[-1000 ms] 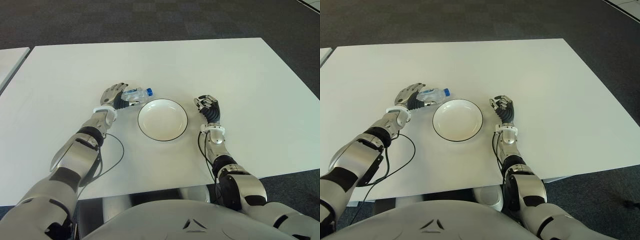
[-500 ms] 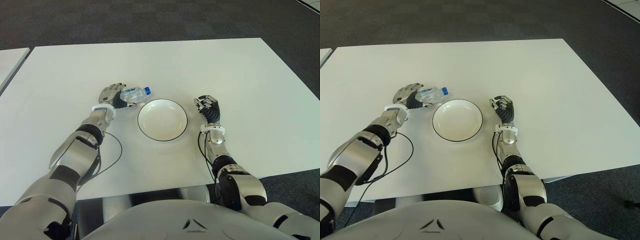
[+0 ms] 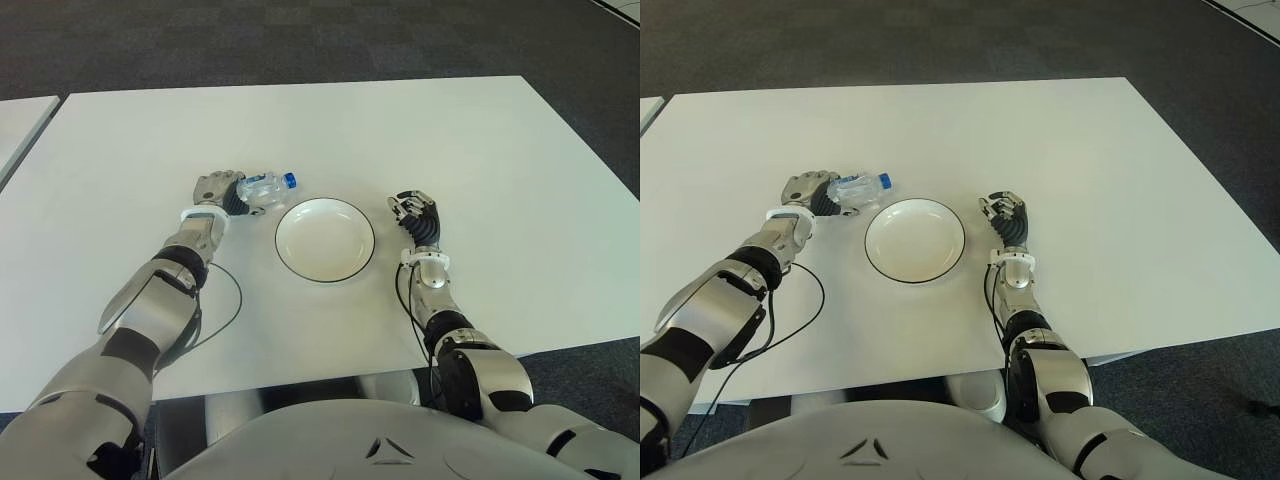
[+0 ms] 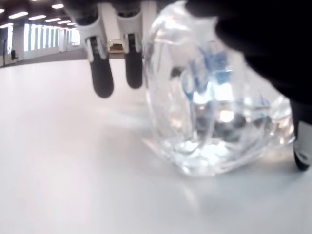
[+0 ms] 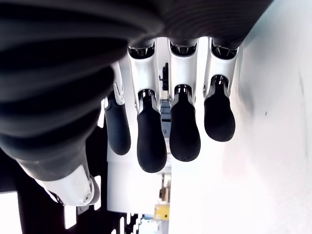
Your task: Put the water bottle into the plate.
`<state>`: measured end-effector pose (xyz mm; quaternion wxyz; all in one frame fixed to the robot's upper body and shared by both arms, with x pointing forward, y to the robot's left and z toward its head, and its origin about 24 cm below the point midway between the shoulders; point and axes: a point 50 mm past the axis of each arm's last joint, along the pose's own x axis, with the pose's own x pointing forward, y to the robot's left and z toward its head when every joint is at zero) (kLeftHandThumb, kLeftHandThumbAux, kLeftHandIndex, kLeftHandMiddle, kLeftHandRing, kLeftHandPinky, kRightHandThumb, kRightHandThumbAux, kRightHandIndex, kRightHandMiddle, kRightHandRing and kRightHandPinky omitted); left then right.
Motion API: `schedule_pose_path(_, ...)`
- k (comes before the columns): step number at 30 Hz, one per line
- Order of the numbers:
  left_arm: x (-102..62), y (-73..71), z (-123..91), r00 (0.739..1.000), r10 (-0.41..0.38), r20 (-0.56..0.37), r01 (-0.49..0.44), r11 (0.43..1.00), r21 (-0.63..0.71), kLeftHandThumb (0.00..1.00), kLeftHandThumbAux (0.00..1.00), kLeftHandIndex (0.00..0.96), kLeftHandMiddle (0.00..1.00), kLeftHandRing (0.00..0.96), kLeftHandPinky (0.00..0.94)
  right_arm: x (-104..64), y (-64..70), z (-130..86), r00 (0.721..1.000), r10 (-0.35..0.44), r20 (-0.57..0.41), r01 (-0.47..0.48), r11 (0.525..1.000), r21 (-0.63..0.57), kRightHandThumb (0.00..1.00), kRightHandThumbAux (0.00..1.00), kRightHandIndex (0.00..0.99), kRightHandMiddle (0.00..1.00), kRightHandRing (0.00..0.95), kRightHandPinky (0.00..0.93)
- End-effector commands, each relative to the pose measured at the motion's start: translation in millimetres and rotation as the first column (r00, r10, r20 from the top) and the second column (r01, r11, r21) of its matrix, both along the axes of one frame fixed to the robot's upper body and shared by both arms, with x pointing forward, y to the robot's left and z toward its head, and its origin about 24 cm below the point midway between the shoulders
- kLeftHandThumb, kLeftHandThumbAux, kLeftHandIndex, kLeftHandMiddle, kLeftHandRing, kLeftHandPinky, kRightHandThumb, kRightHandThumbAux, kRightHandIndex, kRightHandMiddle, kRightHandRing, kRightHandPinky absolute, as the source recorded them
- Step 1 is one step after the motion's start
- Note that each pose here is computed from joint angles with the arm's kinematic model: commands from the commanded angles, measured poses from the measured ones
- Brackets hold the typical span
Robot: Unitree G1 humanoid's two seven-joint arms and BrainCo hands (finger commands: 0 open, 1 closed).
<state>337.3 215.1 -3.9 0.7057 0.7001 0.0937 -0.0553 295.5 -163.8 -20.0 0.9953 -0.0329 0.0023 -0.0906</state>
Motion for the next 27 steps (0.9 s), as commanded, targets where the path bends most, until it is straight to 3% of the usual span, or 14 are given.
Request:
schedule_pose_path(1,-19.2,14.1,-20,0.997,0.025,-0.069,-0.019,0.996,0.082,0.832,0.666,0.38,0.488,0.588,0.557,-6.8,-0.1,-10,0.999,-0.012,-0.053,0.013,1.0,0.011,0.71,0.726,0.436,0.694,0.695,0.695)
schedule_pose_path(7,-19.5,14.2,-20,0.997,0.049,-0.054,-0.047,0.998,0.045,0.843,0.67,0.385,0.538,0.717,0.724,-6.8,0.0,-10,0.998,-0.011,-0.056,0.012,1.0,0.011,0.71,0.726,0.436,0.695,0.696,0.698)
schedule_pose_path(13,-15.1,8.6,-16,0.998,0.052,-0.022,-0.052,0.998,0.019,0.846,0.67,0.392,0.545,0.797,0.825,-6.6,0.0,-10,0.998,-0.012,-0.056,0.013,1.0,0.011,0.71,0.727,0.436,0.696,0.696,0.701)
schedule_pose_path(27,-13.9,5.1,-14,0.994,0.107,0.035,-0.103,0.99,-0.094,0.848,0.669,0.397,0.549,0.849,0.868,-7.2,0.6,-10,0.999,-0.01,-0.051,0.011,1.0,0.016,0.709,0.727,0.436,0.695,0.696,0.7)
